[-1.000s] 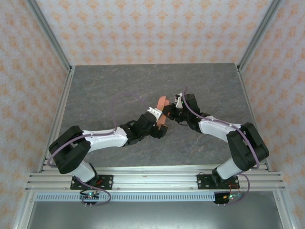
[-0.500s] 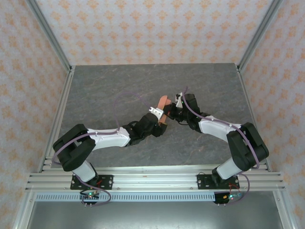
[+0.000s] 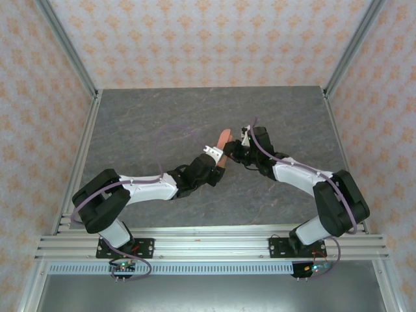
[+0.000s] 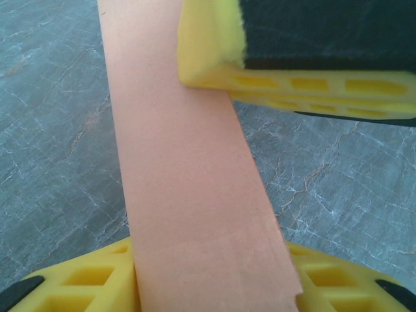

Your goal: Fold the paper box

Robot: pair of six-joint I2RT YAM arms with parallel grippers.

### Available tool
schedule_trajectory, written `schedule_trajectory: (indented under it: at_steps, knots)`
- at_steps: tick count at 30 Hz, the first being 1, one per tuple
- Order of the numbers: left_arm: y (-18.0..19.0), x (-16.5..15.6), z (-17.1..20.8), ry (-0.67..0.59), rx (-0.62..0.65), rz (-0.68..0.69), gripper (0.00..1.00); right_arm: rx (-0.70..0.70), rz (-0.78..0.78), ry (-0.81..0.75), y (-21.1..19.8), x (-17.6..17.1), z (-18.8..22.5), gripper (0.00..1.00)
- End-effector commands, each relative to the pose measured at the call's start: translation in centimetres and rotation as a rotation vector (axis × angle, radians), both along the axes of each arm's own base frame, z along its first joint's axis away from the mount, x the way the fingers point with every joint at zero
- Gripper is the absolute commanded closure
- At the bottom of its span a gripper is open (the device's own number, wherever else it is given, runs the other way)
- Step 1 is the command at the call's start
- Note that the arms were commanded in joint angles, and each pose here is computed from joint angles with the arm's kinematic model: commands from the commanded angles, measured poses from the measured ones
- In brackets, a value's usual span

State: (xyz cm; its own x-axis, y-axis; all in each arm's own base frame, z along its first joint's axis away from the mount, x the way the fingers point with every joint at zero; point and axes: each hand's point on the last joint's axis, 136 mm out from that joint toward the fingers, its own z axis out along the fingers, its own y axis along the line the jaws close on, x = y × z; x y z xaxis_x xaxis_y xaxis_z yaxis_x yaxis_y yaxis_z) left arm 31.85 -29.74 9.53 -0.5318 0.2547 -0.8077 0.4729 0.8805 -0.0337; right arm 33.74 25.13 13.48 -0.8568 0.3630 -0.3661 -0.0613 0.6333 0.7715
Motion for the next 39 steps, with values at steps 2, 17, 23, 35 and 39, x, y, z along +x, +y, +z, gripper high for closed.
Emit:
schedule_trajectory:
  at_steps: [2, 17, 23, 35, 39]
  knots:
    - [2.4, 0.3, 0.7, -0.043, 0.072, 0.054, 0.58, -0.077, -0.025, -0.037, -1.8, -0.3, 1.4, 0.76]
    - [4.2, -0.9, 4.4, -0.046, 0.005, -0.241, 0.7, -0.368, 0.125, -0.389, -5.3, 1.2, 7.3, 0.43]
    - [5.5, -0.6, 6.3, -0.012, 0.013, -0.405, 0.76, -0.487, 0.292, -0.635, -5.6, 1.0, 9.5, 0.41]
    - [6.9, -1.9, 6.7, -0.011, 0.127, -0.716, 0.77, -0.697, 0.563, -0.828, -6.2, -0.8, 8.3, 0.39]
    - [7.2, -1.4, 5.9, 0.054, 0.138, -0.759, 0.76, -0.682, 0.641, -0.813, -5.7, -1.6, 7.3, 0.4]
